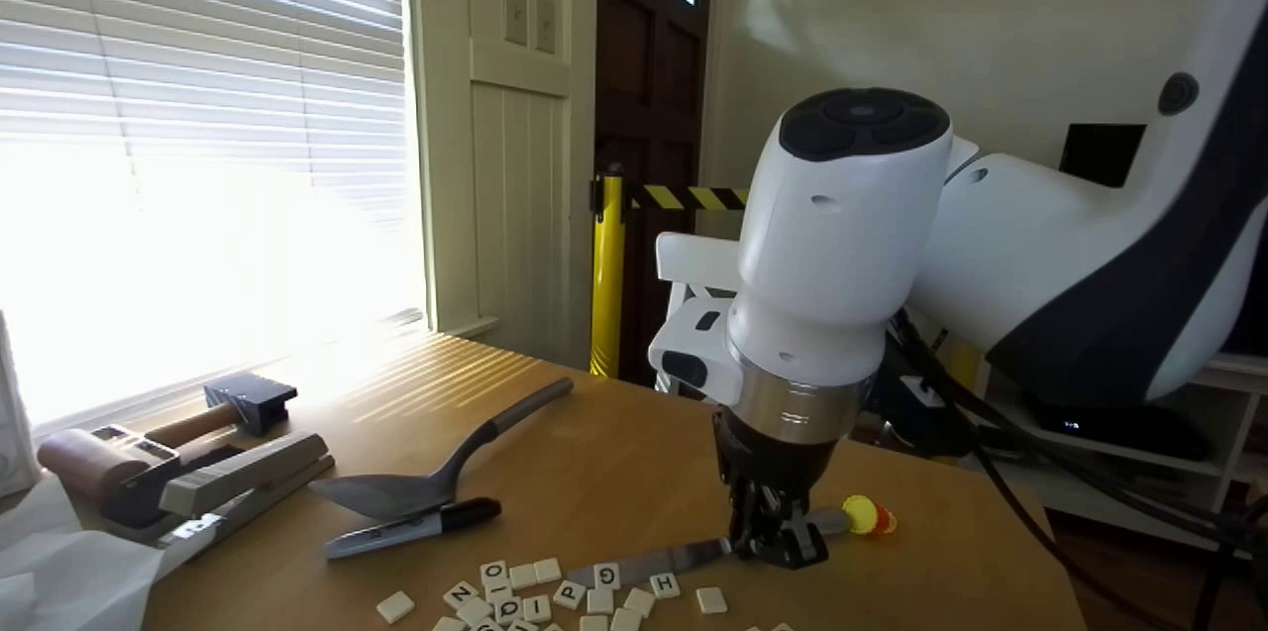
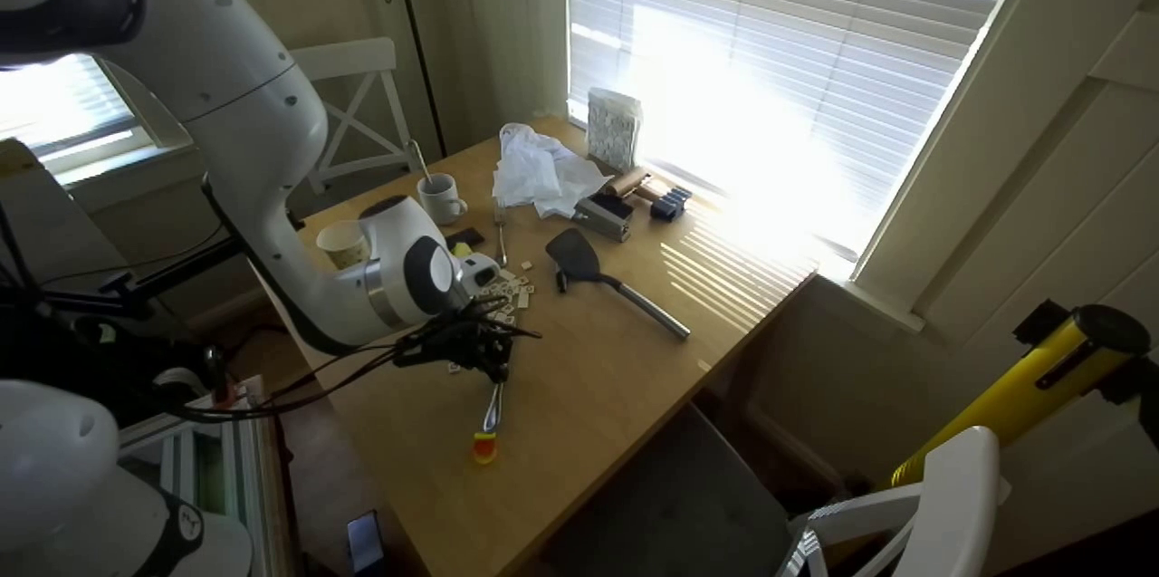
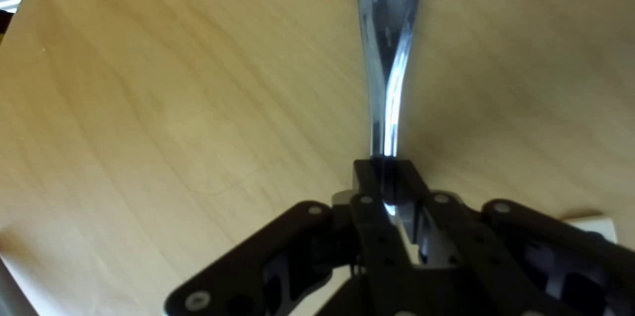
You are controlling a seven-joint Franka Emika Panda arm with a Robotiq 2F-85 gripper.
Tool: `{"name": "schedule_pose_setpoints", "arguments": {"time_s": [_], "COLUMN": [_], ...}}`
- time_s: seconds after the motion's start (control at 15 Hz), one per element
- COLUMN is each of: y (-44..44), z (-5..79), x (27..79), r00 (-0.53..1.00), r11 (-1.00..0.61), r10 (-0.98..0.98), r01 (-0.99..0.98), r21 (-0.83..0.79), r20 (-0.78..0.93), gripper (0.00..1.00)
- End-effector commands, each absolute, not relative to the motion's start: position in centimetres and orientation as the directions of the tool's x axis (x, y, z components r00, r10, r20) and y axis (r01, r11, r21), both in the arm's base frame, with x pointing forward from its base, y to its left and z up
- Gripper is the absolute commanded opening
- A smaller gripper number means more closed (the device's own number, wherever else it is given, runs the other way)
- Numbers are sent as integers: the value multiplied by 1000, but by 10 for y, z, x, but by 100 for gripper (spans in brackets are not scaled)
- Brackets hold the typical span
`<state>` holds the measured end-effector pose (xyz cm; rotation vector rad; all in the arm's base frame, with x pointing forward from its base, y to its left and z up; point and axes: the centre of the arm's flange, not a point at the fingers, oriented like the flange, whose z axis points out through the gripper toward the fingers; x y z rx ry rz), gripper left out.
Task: Drag the scrabble letters with the butter knife
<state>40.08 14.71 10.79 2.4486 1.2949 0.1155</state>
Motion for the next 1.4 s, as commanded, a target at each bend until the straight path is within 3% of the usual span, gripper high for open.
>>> {"name": "schedule_pose_setpoints", "arguments": {"time_s": [0.0,0.93,1.33], "y": [151,158,165], "z": [105,115,120], "x": [395,396,402], "r00": [561,505,513], "r11": [-510,-492,-494], "r10": [822,862,858], "r01": [803,855,831], "r21": [307,162,256], "r20": [-100,-47,-10], "gripper": [4,4,4]}}
